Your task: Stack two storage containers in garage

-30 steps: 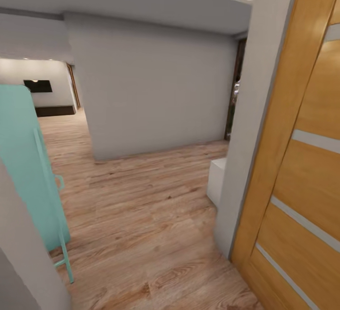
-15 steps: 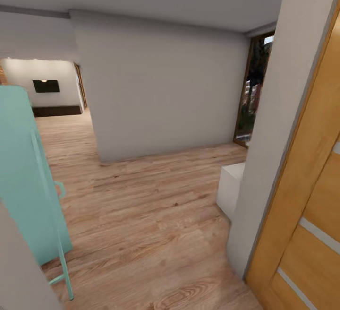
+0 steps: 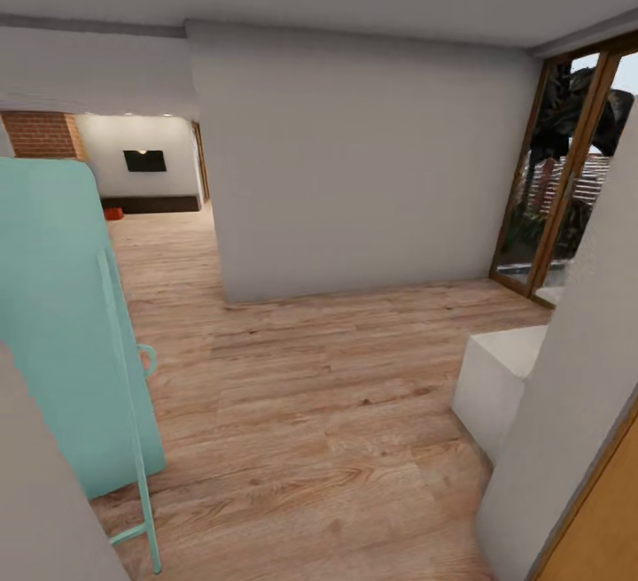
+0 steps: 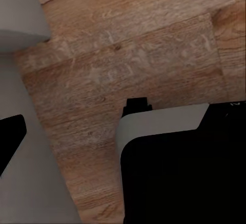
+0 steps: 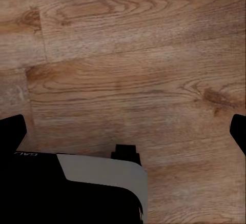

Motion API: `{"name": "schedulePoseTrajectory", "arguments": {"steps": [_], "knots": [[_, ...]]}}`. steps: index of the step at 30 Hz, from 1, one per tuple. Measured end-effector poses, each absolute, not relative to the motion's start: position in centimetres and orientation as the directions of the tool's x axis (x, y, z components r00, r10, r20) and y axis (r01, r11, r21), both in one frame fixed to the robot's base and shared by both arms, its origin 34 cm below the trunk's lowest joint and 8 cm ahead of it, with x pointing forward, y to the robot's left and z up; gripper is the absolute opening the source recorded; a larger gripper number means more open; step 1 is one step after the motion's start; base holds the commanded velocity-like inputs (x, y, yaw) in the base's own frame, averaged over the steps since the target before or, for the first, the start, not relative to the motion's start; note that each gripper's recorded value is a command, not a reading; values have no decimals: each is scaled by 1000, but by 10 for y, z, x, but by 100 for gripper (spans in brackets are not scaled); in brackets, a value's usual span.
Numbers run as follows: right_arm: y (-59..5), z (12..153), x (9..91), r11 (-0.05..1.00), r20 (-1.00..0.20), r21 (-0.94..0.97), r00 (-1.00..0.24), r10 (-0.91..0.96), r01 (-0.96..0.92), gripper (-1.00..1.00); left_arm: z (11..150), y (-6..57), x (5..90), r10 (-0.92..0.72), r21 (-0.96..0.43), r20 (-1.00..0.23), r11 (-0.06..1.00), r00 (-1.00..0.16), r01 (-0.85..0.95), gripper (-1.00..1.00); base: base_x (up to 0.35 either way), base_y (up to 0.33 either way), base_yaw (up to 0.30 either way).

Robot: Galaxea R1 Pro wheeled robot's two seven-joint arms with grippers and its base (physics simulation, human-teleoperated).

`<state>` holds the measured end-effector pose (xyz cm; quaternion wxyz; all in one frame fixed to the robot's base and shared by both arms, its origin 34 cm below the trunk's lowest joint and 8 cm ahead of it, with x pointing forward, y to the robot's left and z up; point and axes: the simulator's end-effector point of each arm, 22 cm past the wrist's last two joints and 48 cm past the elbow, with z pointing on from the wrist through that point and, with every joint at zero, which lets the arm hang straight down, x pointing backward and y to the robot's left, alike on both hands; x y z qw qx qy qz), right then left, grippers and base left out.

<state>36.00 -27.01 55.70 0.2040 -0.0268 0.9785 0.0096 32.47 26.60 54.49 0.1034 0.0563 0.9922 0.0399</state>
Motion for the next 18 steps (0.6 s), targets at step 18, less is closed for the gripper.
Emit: {"name": "schedulePoseTrajectory", "arguments": {"steps": [18], "knots": [[-270, 557, 360, 998, -400, 7, -915, -50, -58, 100, 545, 266, 324, 122, 91, -200, 990, -972, 105, 100, 340, 0, 44]]}}
